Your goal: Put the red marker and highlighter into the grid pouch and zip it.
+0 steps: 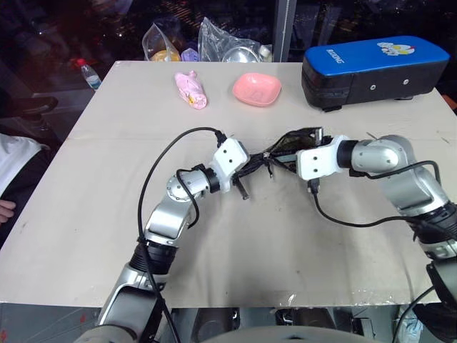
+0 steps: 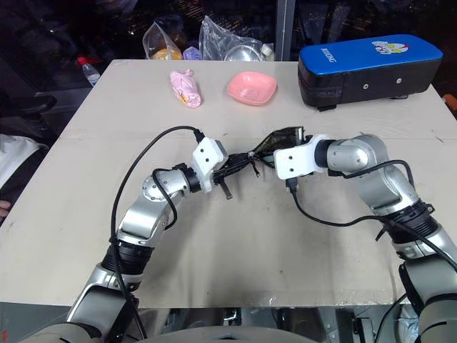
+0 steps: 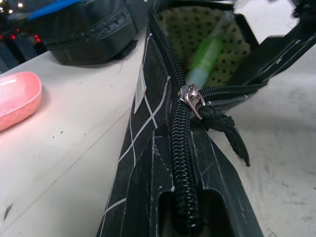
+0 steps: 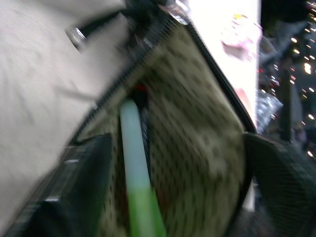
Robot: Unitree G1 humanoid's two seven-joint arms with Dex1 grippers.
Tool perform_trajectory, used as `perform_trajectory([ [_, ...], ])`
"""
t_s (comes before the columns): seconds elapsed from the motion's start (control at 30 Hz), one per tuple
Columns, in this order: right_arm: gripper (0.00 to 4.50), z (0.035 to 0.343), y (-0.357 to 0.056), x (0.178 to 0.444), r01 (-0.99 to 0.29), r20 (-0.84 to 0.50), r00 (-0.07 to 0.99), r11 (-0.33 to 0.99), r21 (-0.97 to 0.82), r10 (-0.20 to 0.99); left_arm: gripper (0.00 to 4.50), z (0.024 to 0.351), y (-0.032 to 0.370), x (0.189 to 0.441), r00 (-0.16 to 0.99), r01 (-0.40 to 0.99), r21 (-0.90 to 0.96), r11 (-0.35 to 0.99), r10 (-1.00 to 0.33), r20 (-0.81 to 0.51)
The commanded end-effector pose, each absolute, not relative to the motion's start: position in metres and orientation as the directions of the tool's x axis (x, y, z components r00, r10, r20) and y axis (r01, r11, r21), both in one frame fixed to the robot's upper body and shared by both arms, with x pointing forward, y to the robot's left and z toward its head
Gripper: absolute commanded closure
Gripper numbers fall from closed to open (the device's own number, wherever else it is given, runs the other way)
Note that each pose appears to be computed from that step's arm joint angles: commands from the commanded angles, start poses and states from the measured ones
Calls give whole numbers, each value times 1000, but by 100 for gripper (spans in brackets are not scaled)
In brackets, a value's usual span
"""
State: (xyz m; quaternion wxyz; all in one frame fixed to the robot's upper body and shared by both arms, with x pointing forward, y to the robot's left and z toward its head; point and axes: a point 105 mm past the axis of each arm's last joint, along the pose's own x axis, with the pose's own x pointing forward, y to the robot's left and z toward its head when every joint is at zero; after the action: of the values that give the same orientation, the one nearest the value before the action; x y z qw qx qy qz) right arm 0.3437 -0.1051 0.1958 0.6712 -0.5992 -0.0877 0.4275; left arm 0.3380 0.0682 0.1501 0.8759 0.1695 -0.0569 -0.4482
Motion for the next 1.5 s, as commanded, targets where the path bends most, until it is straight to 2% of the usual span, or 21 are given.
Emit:
perform_trajectory([
  [0.03, 3, 235, -116, 328, -470, -203, 646, 175, -865, 736, 450, 162, 70, 339, 597, 764, 300, 572, -802, 8],
  [0.2, 3, 255, -113, 304, -595, -27, 643, 477, -647, 765, 450, 162, 67, 342, 592, 778, 251, 576, -806, 14],
  [0.37, 3, 231, -92, 273, -766, -18, 594, 559, -318, 804, 450, 164, 61, 345, 588, 788, 204, 581, -808, 28],
  [0.53, 3, 196, -69, 259, -823, -100, 568, 567, -40, 817, 450, 166, 61, 345, 578, 798, 195, 570, -816, 20],
  [0.7, 3, 160, -67, 274, -732, -227, 637, 670, 119, 737, 450, 168, 61, 344, 569, 804, 199, 560, -822, 12],
  [0.87, 3, 164, -56, 297, -687, -191, 673, 700, 197, 715, 450, 169, 62, 343, 559, 811, 213, 546, -829, -6],
  [1.1, 3, 170, -38, 311, -698, -148, 667, 682, 220, 730, 450, 169, 66, 342, 564, 806, 231, 544, -826, -23],
  [1.23, 187, 176, -30, 315, -716, -101, 658, 662, 222, 746, 450, 166, 68, 340, 563, 806, 250, 537, -825, -46],
  [1.27, 215, 178, -30, 315, -719, -91, 657, 658, 222, 748, 450, 165, 69, 339, 563, 806, 254, 534, -825, -53],
  [1.43, 438, 181, -30, 315, -727, -61, 655, 651, 221, 753, 450, 160, 71, 338, 559, 810, 267, 522, -826, -79],
  [1.5, 446, 182, -30, 314, -728, -50, 656, 648, 224, 753, 450, 159, 71, 338, 557, 811, 270, 519, -826, -84],
])
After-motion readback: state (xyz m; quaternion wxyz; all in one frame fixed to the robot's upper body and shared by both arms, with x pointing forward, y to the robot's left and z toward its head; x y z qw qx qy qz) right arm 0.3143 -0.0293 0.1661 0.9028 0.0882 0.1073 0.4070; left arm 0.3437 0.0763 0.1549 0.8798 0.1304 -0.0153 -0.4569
